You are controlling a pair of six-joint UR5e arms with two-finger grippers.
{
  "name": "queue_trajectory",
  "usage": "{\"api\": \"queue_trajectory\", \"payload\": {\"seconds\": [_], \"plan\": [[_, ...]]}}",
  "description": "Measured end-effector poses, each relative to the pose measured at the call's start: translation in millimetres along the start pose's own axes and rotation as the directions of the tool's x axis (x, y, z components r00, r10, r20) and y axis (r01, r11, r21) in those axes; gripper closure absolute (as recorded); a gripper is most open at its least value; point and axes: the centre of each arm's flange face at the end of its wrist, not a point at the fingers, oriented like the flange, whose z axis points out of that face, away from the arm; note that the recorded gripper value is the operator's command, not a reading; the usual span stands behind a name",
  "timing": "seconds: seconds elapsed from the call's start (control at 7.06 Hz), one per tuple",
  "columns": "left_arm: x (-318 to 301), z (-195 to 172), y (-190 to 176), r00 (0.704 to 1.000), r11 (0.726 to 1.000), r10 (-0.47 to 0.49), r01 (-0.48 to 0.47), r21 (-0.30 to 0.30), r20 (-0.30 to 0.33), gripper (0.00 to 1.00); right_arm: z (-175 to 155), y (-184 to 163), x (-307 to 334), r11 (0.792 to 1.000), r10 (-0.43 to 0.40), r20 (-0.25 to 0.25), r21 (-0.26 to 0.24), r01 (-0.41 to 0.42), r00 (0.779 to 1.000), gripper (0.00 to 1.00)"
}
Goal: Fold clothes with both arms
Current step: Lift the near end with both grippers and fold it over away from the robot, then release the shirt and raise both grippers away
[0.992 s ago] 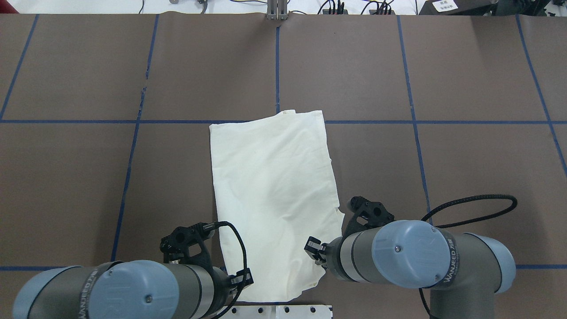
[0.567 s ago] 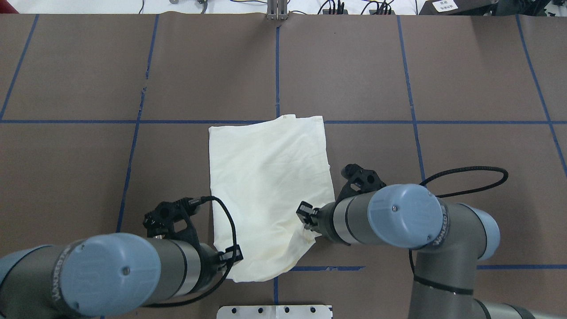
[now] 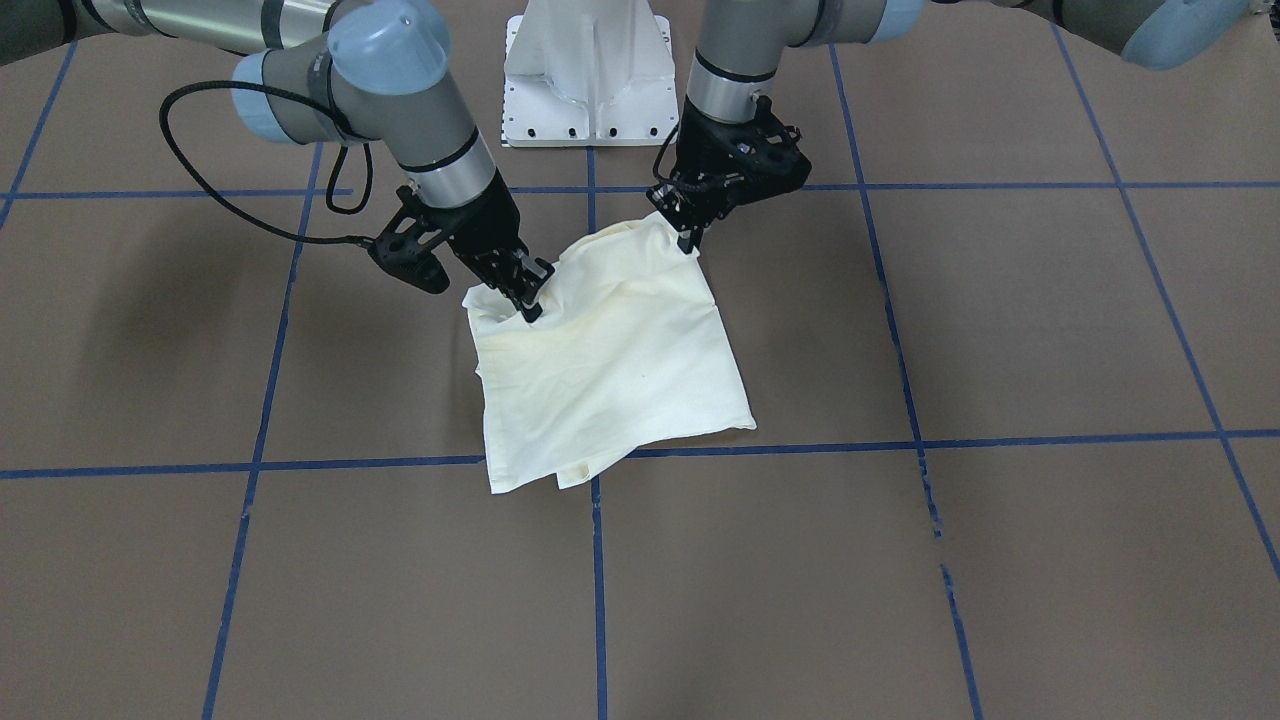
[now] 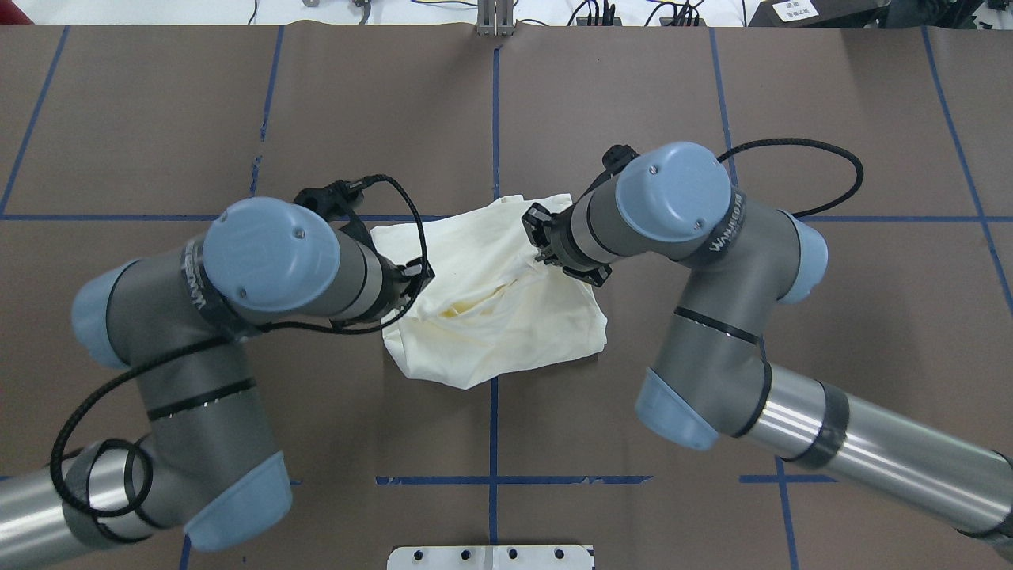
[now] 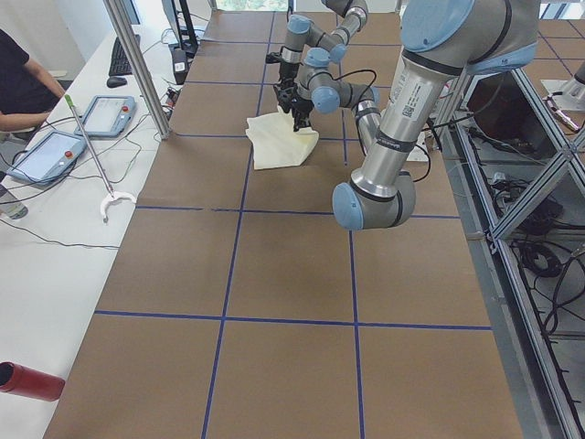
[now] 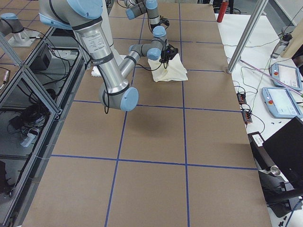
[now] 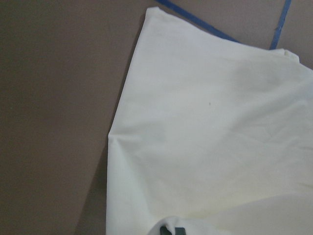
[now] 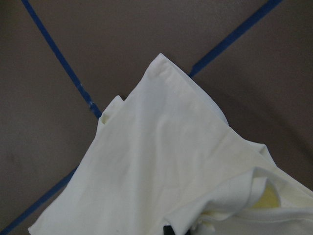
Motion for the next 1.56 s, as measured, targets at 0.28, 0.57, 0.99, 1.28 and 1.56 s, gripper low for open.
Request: {"api": "queue_trajectory", "payload": {"seconds": [0.28, 0.57, 0.99, 1.28, 1.56], "plan": [[4, 19, -55, 1.000, 0.999, -0.011, 0.011, 0.040, -0.006, 1.00, 30, -36, -38, 0.999, 0.039, -0.020, 0.038, -0.038, 0.999, 1.00], [21, 49, -70, 1.000, 0.999, -0.011, 0.012, 0.045, -0.025, 0.00, 54, -63, -47, 0.997, 0.058, -0.023, 0.049, -0.056, 0.998, 0.01], [25, 65, -104, 1.000, 0.997, 0.013, -0.011, 0.079, -0.021, 0.00, 63, -85, -44, 0.998, 0.031, -0.043, 0.056, -0.028, 0.999, 0.00], [11, 61, -117, 0.993, 0.993, 0.094, -0.088, 0.082, -0.076, 0.00, 47, -111, -45, 0.999, -0.038, -0.053, 0.008, 0.039, 0.998, 0.00], [-20, 65, -98, 0.958, 0.990, 0.138, -0.137, 0.022, -0.251, 0.00, 27, -137, -37, 0.993, -0.118, -0.054, -0.032, 0.116, 0.992, 0.00]]}}
